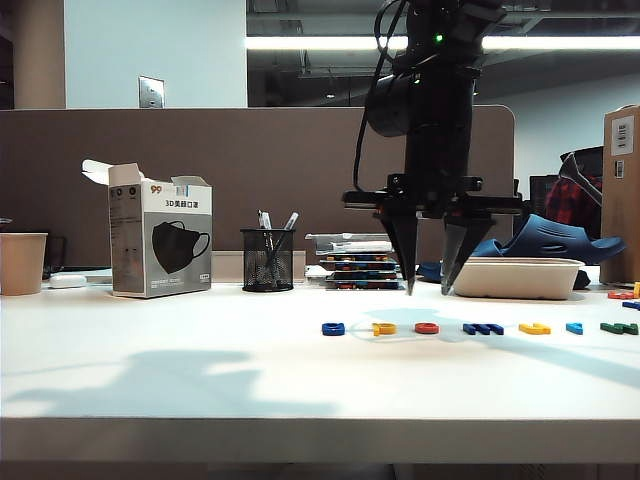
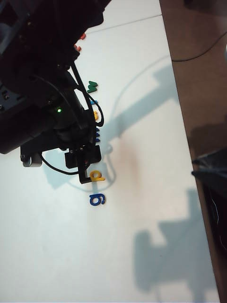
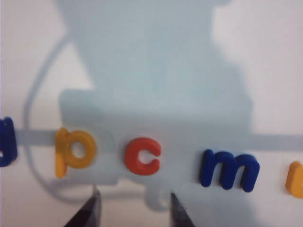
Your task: Select the appropriate letters from the row of letter magnets placed on the table to arrange into the word "cup".
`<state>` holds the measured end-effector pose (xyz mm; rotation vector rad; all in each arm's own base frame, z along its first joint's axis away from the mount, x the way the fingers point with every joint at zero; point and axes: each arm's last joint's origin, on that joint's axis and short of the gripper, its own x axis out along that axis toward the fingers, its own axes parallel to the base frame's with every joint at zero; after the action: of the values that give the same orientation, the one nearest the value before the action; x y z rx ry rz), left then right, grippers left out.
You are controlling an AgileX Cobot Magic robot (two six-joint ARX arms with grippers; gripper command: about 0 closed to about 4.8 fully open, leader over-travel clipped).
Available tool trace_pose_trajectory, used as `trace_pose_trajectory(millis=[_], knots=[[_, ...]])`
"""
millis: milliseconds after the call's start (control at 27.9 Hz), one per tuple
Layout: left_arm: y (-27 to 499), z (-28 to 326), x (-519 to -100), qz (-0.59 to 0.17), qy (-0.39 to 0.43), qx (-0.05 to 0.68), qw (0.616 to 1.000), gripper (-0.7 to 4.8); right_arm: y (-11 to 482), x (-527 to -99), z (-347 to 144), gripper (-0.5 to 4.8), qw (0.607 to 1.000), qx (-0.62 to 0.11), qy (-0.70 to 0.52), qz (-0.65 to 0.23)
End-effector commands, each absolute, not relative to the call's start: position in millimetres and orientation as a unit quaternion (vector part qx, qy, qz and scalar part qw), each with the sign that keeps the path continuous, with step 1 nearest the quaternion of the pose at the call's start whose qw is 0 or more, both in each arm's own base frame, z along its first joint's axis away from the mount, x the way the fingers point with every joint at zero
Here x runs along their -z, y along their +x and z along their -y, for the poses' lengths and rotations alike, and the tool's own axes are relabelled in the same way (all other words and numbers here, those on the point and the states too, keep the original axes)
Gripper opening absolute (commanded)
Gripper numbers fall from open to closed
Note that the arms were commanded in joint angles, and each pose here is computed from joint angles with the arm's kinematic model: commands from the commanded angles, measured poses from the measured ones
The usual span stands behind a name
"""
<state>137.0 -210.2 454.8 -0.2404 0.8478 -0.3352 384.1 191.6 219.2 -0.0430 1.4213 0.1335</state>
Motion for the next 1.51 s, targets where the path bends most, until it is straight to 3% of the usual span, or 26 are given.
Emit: trace_pose_trajectory(millis=[36,502,1507], knots=[[137,210,-457,-0.403,-0.117,0.163,0.893,-0.05,385,-222,-196,1.8,0.77,-0.068,-0.015,-0.634],[137,210,-457,-0.403,-0.117,0.163,0.893,-0.05,381,-197,-194,1.81,0.763,-0.051,-0.017,-0.644],[137,210,-457,-0.403,-0.117,0.163,0.893,-0.05,385,-187,-196,1.8,0.764,-0.02,0.022,-0.644]])
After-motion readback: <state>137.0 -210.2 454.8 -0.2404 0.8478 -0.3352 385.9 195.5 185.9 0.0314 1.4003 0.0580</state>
